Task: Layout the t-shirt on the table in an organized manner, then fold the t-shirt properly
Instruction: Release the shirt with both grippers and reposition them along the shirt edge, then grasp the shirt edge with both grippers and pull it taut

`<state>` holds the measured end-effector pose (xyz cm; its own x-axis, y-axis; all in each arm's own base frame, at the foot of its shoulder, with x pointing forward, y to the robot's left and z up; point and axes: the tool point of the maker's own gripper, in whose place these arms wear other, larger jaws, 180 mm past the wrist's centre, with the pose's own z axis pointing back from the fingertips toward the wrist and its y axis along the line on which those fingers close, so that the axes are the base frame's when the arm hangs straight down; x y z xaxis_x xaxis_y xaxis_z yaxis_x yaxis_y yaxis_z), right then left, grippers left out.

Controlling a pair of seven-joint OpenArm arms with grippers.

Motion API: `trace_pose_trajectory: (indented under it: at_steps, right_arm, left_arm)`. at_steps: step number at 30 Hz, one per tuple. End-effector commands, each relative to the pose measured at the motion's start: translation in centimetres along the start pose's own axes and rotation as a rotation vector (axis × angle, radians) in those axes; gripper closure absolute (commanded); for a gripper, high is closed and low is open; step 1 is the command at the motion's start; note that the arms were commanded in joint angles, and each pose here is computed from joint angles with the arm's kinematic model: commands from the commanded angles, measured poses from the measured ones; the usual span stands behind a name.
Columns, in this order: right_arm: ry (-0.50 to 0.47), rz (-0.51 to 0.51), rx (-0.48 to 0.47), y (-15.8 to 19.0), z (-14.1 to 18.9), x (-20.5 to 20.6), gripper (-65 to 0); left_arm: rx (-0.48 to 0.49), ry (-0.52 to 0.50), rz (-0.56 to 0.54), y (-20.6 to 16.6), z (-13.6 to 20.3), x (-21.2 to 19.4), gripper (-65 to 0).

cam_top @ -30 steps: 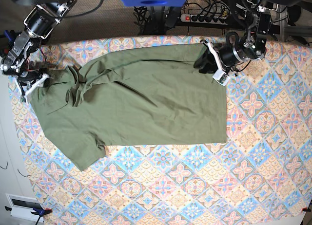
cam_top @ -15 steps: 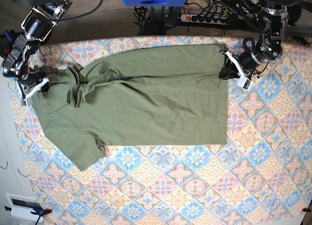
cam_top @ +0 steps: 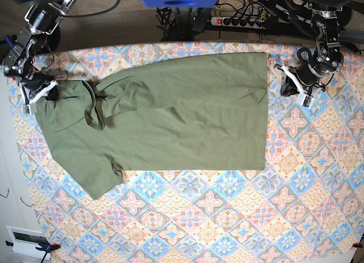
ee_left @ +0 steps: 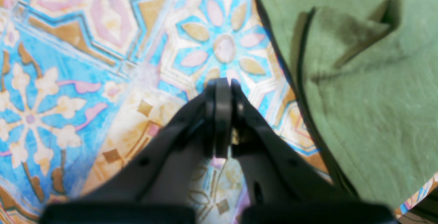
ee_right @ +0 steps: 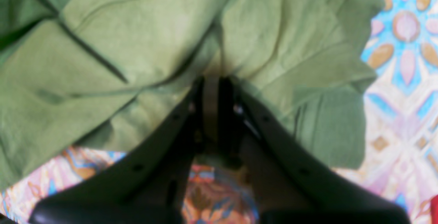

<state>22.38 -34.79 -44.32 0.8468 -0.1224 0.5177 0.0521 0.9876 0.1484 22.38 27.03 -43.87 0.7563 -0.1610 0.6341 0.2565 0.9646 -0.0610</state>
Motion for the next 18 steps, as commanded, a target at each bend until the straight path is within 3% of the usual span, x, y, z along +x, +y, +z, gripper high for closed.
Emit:
trace_pose_trajectory:
  at_steps: [1,6,11,15,18]
  right_arm:
    - [0.254,0.031,-0.052,-1.1,0.6,-5.9,-3.9]
    - [0.249,0.078,-0.077,-1.3,1.8,-6.1,-3.9]
    - [0.15,0.161,-0.13,-1.4,3.8,-2.5,-3.9]
    - [0.062,0.167,-0.2,-2.6,6.1,0.1,-3.9]
    - [0.044,0.198,-0.221,-2.5,7.0,0.7,-4.0]
  left_arm:
    - [0.114,0.192,-0.057,2.9,1.0,-3.7,0.0]
    - [0.132,0.183,-0.075,4.0,1.3,-2.8,0.0]
    - [0.134,0.06,-0.031,4.7,2.0,1.2,0.0]
    - [0.056,-0.047,-0.014,1.8,3.7,4.4,0.0]
    - [-0.06,-0.114,-0.022,-2.8,5.1,6.7,0.0]
